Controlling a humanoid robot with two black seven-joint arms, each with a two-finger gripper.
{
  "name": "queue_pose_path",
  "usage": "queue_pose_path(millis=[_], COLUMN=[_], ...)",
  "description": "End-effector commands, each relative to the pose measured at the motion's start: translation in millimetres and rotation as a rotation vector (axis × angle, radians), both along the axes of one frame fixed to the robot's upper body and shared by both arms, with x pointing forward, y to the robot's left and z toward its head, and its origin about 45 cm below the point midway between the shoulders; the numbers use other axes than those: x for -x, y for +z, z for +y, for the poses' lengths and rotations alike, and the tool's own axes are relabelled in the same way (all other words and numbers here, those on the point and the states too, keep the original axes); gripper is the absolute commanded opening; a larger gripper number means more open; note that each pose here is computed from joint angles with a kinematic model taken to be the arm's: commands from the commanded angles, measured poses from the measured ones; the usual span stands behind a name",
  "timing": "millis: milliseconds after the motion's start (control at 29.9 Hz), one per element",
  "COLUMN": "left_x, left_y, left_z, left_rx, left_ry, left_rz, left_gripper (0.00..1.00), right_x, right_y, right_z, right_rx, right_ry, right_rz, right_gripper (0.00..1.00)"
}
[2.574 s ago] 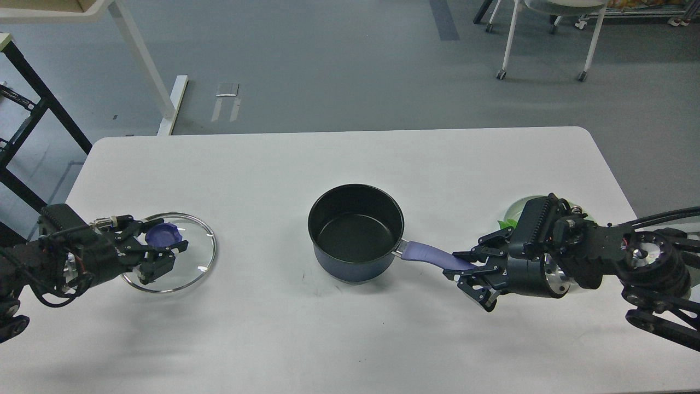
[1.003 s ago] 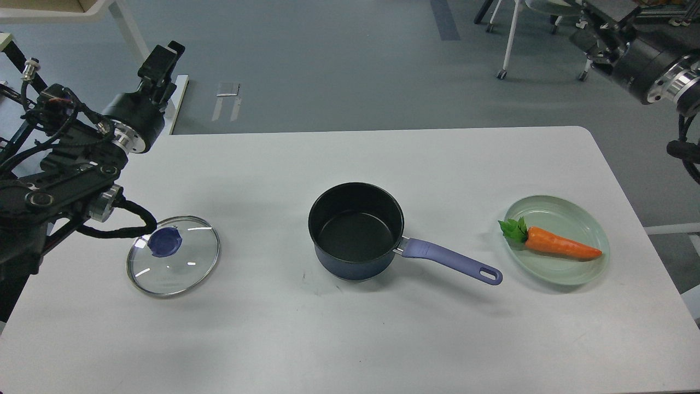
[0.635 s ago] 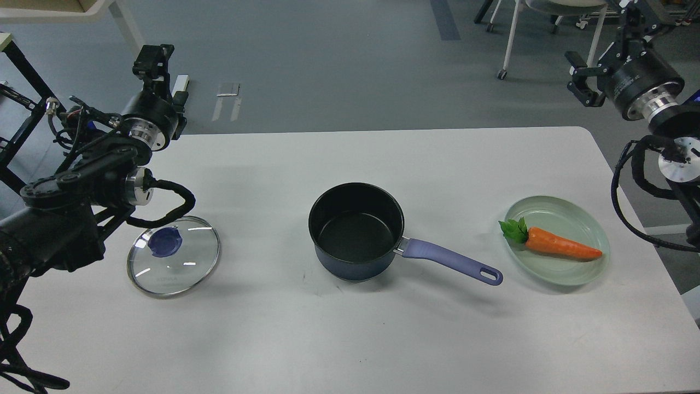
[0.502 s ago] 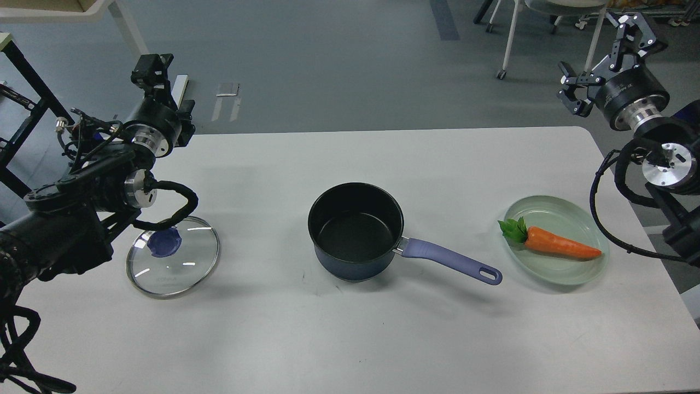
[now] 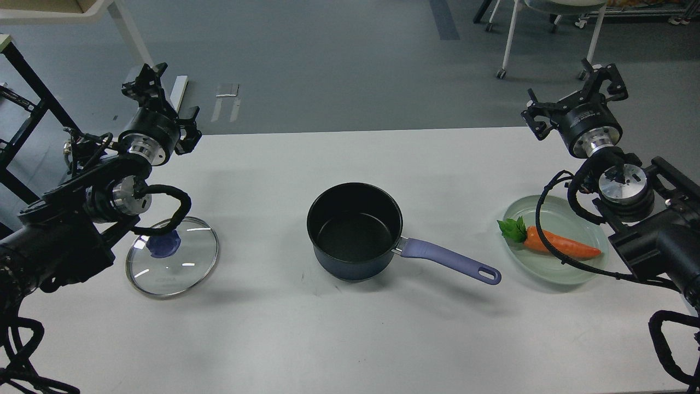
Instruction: Open pot lid
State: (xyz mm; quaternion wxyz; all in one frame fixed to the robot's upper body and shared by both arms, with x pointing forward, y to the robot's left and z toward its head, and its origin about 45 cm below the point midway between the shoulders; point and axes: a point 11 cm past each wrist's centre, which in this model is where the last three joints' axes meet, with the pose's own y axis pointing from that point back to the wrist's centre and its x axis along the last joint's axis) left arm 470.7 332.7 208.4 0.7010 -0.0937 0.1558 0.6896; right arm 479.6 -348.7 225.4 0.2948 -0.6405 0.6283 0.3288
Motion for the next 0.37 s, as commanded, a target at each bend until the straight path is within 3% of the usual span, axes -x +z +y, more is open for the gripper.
queue_pose_path(millis=[0, 334], left_x=[-2, -5], left_y=[6, 32], left_z=[1, -23], left_rx=[0.024, 0.114], left_ry=[0.013, -0.038], left_rz=[-0.020, -0.083], left_gripper=[1.00, 1.00], right_x=[0, 4], right_y=[-2, -16], right_z=[9, 21], right_rx=[-0.018, -0.021], right_ry=[0.022, 0.047], right_rz=[0.000, 0.022], right_gripper=[1.00, 1.00])
